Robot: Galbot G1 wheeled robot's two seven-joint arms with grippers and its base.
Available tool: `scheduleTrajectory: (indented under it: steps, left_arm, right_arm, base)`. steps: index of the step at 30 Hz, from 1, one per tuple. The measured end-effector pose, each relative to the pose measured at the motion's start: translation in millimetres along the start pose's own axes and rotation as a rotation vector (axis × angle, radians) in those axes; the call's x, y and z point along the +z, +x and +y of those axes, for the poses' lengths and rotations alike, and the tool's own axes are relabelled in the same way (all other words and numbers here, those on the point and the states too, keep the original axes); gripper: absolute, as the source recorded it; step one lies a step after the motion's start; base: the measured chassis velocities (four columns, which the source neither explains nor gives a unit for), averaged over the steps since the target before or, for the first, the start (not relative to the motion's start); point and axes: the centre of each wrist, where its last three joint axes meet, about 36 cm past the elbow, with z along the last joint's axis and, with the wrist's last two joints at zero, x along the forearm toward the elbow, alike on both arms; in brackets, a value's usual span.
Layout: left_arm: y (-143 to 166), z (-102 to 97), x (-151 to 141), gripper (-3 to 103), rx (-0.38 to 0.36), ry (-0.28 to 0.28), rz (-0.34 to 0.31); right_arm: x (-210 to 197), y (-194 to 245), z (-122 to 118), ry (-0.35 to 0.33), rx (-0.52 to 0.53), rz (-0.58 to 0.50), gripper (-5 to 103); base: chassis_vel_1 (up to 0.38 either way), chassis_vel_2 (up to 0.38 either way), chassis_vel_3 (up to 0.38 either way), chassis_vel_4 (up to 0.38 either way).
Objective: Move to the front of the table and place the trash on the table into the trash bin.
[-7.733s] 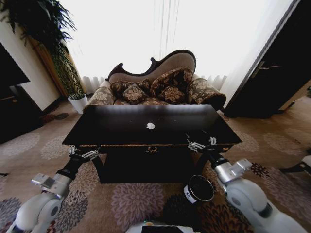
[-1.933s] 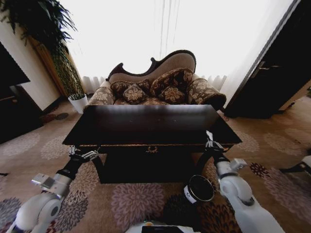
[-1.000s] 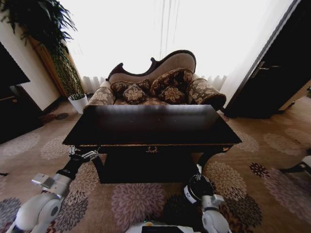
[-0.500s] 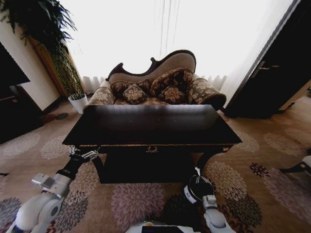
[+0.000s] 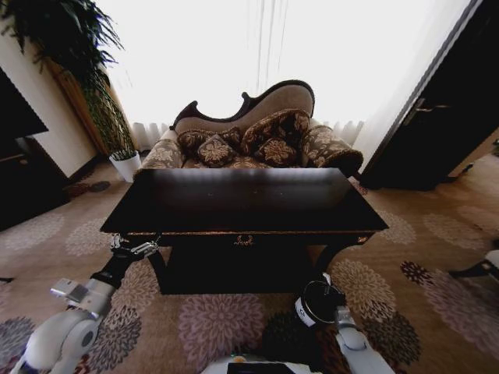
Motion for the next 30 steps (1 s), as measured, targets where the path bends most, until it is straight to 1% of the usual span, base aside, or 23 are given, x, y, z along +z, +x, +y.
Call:
scheduleTrajectory:
  steps: [12, 18, 21, 22, 23, 25, 27, 28, 29, 30]
  left_arm:
    - [0.0, 0.0, 0.0, 100, 0.0, 0.0, 0.0]
    - [0.0, 0.0, 0.0, 100, 0.0, 0.0, 0.0]
    - [0.0, 0.0, 0.0, 100, 0.0, 0.0, 0.0]
    - [0.0, 0.0, 0.0, 100, 0.0, 0.0, 0.0]
    - [0.0, 0.0, 0.0, 100, 0.0, 0.0, 0.0]
    - [0.0, 0.0, 0.0, 100, 0.0, 0.0, 0.0]
    - [0.0, 0.0, 0.0, 100, 0.0, 0.0, 0.0]
    - [0.0, 0.0, 0.0, 100, 0.0, 0.0, 0.0]
    - [0.0, 0.0, 0.0, 100, 0.0, 0.0, 0.0]
    - [0.0, 0.0, 0.0, 100, 0.0, 0.0, 0.0]
  right_arm:
    - [29.6, 7.4, -4.1, -0.006, 0.026, 0.112, 0]
    - [33.3, 9.6, -2.2, -0.01, 0.02, 0.127, -1]
    - [31.9, 9.8, 2.2, -0.017, 0.014, 0.129, 15]
    - [31.4, 9.9, 2.9, -0.018, 0.013, 0.13, 15]
    - [31.0, 10.2, 4.1, -0.019, 0.011, 0.131, 25]
    - [31.0, 10.3, 4.7, -0.02, 0.011, 0.132, 25]
    - [30.9, 10.4, 7.1, -0.023, 0.009, 0.135, 35]
    - [30.9, 10.4, 7.1, -0.023, 0.009, 0.135, 35]
    - [30.6, 10.4, 8.4, -0.025, 0.009, 0.135, 41]
    - [30.3, 10.2, 9.2, -0.026, 0.008, 0.135, 41]
  base:
    - [0.0, 0.0, 0.0, 0.0]
    - [0.0, 0.0, 0.0, 0.0]
    - [0.0, 0.0, 0.0, 0.0]
    - [0.0, 0.0, 0.0, 0.0]
    - [0.0, 0.0, 0.0, 0.0]
    - [0.0, 0.0, 0.0, 0.0]
    - [0.0, 0.0, 0.0, 0.0]
    - [0.0, 0.0, 0.0, 0.0]
    - [0.0, 0.0, 0.0, 0.0]
    - [0.0, 0.0, 0.0, 0.0]
